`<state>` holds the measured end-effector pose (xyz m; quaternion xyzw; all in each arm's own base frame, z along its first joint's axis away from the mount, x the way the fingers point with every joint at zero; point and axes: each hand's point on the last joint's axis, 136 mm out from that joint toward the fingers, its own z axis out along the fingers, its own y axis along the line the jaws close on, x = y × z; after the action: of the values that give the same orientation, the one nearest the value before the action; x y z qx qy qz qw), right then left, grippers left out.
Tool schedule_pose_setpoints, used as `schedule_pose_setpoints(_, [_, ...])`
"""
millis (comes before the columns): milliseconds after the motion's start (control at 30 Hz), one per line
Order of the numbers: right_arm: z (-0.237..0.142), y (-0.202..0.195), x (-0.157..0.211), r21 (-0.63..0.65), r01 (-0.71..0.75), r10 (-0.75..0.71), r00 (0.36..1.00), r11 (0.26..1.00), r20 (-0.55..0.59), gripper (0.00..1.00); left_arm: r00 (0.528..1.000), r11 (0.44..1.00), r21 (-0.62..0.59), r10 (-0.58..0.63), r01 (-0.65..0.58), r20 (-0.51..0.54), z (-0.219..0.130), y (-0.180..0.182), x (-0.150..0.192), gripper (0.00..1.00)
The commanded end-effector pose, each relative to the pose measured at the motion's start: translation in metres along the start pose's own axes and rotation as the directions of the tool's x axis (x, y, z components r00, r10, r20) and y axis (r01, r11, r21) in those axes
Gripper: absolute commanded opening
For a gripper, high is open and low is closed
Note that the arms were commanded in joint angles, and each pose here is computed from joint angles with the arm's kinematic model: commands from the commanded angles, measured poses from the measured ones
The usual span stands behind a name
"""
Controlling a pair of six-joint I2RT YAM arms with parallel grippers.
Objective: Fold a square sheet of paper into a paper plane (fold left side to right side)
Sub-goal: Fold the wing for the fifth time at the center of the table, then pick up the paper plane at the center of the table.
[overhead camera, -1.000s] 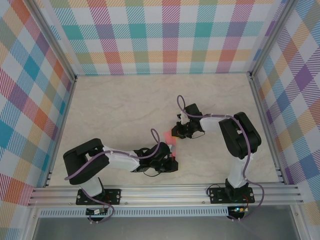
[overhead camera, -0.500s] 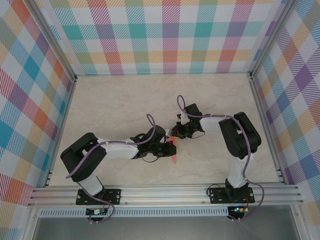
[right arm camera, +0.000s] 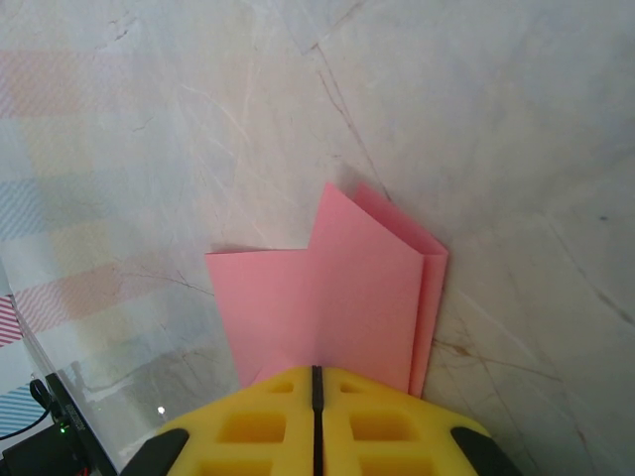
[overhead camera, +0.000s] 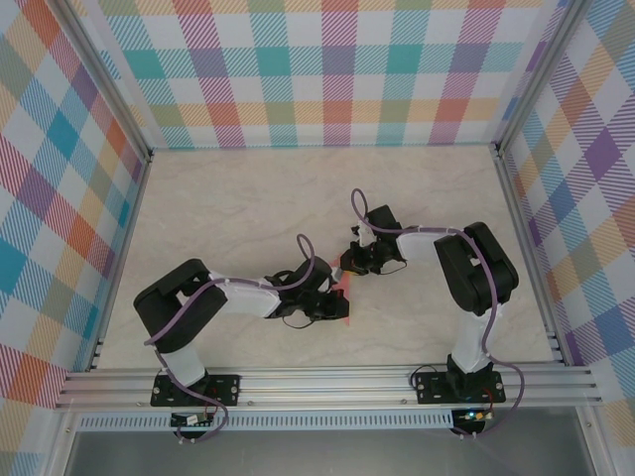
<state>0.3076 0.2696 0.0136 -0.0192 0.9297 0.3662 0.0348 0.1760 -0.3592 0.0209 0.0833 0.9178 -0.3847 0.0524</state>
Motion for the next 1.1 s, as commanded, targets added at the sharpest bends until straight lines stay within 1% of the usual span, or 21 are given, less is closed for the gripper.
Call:
schedule_pose_setpoints(0, [0.003,-0.023,0.007,0.109,-0.003,0.004,1.000,0.994,-0.006,0.10,1.000,0.999,0.041,0.024,-0.024,-0.004,-0.008,-0.011,0.010,0.00])
schedule_pose_setpoints(133, [-0.015,-0.007,-0.004,0.115,0.042,-0.047,0.998,0.992,0.040,0.12,0.994,0.988,0.121,0.088,-0.095,0.067,-0.031,-0.040,0.000,0.01])
schedule_pose_setpoints(200, [-0.028,0.005,-0.012,0.117,0.079,-0.088,0.993,0.990,0.078,0.14,0.984,0.979,0.133,0.138,-0.153,0.115,-0.048,-0.054,-0.006,0.02])
schedule_pose_setpoints(233, [-0.036,0.010,-0.014,0.120,0.092,-0.104,0.990,0.989,0.099,0.15,0.977,0.978,0.117,0.157,-0.174,0.142,-0.055,-0.056,-0.010,0.02])
schedule_pose_setpoints(300, [-0.056,0.020,-0.019,0.143,0.115,-0.137,0.978,0.983,0.157,0.18,0.955,0.979,0.025,0.192,-0.203,0.224,-0.076,-0.052,-0.023,0.04])
schedule_pose_setpoints(333, [-0.066,0.023,-0.020,0.164,0.120,-0.151,0.970,0.979,0.188,0.23,0.941,0.978,-0.033,0.205,-0.204,0.268,-0.086,-0.046,-0.030,0.07])
schedule_pose_setpoints(367, [-0.078,0.027,-0.020,0.191,0.130,-0.171,0.961,0.973,0.216,0.27,0.919,0.975,-0.104,0.220,-0.196,0.327,-0.100,-0.038,-0.038,0.11])
schedule_pose_setpoints(433, [-0.097,0.030,-0.015,0.250,0.136,-0.199,0.947,0.959,0.250,0.35,0.865,0.963,-0.232,0.232,-0.139,0.446,-0.129,-0.020,-0.054,0.19])
schedule_pose_setpoints(500, [-0.110,0.030,-0.005,0.319,0.136,-0.223,0.940,0.938,0.256,0.42,0.796,0.939,-0.338,0.253,-0.065,0.550,-0.161,-0.004,-0.068,0.27])
schedule_pose_setpoints(567, [-0.112,0.028,0.008,0.367,0.132,-0.229,0.945,0.921,0.235,0.49,0.736,0.921,-0.389,0.261,0.003,0.624,-0.188,0.005,-0.077,0.33])
schedule_pose_setpoints(600, [-0.110,0.027,0.016,0.388,0.131,-0.230,0.948,0.912,0.220,0.52,0.710,0.920,-0.391,0.261,0.022,0.655,-0.199,0.004,-0.081,0.37])
schedule_pose_setpoints(700, [-0.093,0.023,0.036,0.427,0.135,-0.222,0.961,0.894,0.162,0.58,0.663,0.919,-0.387,0.249,0.067,0.706,-0.217,0.006,-0.084,0.44])
schedule_pose_setpoints(833, [-0.063,0.014,0.048,0.477,0.137,-0.206,0.974,0.868,0.096,0.58,0.652,0.929,-0.358,0.215,0.094,0.728,-0.222,0.011,-0.080,0.48])
schedule_pose_setpoints(867, [-0.057,0.011,0.049,0.488,0.137,-0.203,0.976,0.862,0.084,0.57,0.653,0.931,-0.353,0.208,0.097,0.728,-0.222,0.013,-0.079,0.49])
schedule_pose_setpoints(900, [-0.050,0.010,0.050,0.492,0.139,-0.199,0.977,0.859,0.072,0.54,0.653,0.931,-0.350,0.203,0.101,0.729,-0.222,0.015,-0.077,0.49])
schedule_pose_setpoints(933, [-0.046,0.009,0.050,0.496,0.141,-0.197,0.979,0.857,0.062,0.50,0.652,0.932,-0.346,0.198,0.105,0.732,-0.223,0.016,-0.076,0.49])
schedule_pose_setpoints(1033, [-0.041,0.013,0.049,0.500,0.149,-0.198,0.979,0.853,0.045,0.31,0.644,0.934,-0.339,0.192,0.111,0.741,-0.228,0.018,-0.072,0.51])
schedule_pose_setpoints(1067, [-0.042,0.018,0.048,0.493,0.160,-0.208,0.977,0.855,0.044,0.22,0.640,0.935,-0.335,0.190,0.112,0.745,-0.230,0.019,-0.072,0.51])
